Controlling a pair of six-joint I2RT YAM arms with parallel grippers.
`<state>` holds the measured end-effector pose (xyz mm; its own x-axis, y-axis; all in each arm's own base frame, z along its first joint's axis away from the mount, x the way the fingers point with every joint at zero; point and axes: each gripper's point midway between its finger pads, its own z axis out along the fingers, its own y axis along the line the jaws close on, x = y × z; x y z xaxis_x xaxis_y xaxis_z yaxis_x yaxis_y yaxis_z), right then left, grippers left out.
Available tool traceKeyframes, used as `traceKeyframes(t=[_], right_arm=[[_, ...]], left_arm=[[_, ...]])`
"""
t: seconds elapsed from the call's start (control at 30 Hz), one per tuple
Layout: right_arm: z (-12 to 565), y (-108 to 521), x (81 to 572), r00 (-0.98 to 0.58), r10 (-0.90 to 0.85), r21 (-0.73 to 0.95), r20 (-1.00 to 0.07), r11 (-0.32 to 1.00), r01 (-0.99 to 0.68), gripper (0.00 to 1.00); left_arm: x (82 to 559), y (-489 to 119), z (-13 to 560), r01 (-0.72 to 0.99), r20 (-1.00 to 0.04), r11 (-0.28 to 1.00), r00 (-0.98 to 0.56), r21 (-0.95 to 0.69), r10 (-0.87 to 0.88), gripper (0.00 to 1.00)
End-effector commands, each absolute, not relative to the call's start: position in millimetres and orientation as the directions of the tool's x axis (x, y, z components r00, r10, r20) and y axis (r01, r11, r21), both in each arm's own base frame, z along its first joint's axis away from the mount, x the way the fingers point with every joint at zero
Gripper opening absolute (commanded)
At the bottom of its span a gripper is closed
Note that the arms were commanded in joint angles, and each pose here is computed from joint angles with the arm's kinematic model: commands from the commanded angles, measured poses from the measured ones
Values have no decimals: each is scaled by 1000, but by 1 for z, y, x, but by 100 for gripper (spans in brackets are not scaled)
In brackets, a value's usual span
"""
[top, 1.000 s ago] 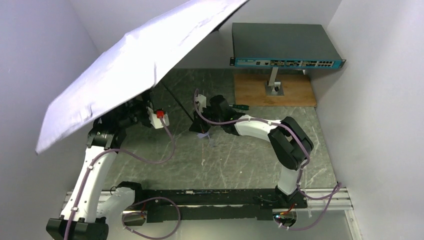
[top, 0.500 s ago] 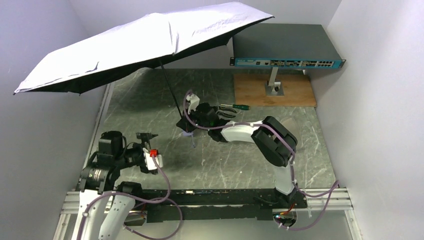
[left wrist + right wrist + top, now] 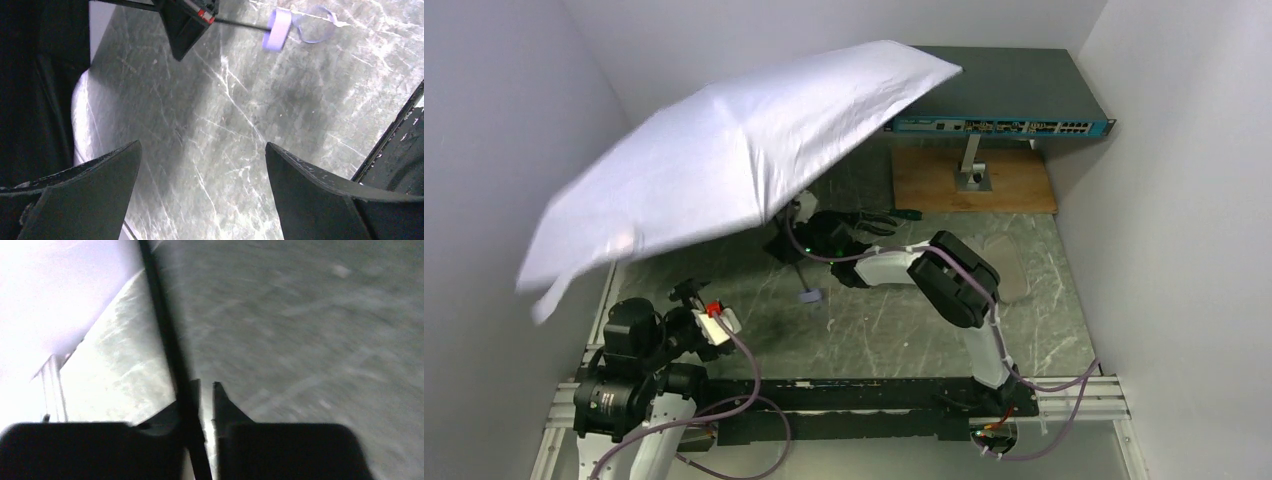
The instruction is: Open the umbrella
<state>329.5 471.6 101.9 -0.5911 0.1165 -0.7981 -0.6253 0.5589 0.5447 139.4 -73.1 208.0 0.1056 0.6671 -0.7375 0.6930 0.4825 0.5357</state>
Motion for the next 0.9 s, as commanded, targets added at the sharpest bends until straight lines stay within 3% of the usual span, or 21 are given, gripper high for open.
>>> traceKeyframes(t=[0.0, 0.13, 0.3, 0.33, 0.37, 0.4, 0.43, 0.47, 0.87], right_arm=[[154, 503, 348, -556, 232, 596, -798, 436, -674, 0], [184, 520, 364, -552, 330, 642, -766, 335, -690, 0], [204, 534, 389, -505, 428, 653, -749, 351, -671, 0], [201, 535, 391, -496, 430, 647, -754, 360, -672, 8], [197, 536, 390, -498, 427, 647, -755, 362, -671, 36], [192, 537, 389, -510, 422, 655, -749, 361, -664, 56], [184, 535, 386, -525, 411, 662, -746, 365, -655, 70], [177, 532, 383, -531, 397, 660, -748, 372, -652, 76], [126, 441, 312, -433, 103, 425, -896, 487, -763, 86]], left_arm=[[142, -61, 209, 637, -765, 583, 14, 504, 644, 99], [132, -59, 212, 649, -751, 563, 18, 511, 661, 99], [118, -51, 207, 641, -719, 547, 10, 538, 695, 99], [117, -48, 207, 634, -714, 551, 3, 543, 700, 99], [116, -46, 207, 624, -712, 557, -1, 548, 702, 100], [115, -44, 207, 618, -709, 558, -2, 554, 705, 100], [114, -43, 207, 611, -708, 561, -1, 559, 707, 100], [113, -42, 207, 608, -708, 565, -5, 558, 706, 100], [111, -37, 180, 622, -669, 531, -16, 575, 743, 100]])
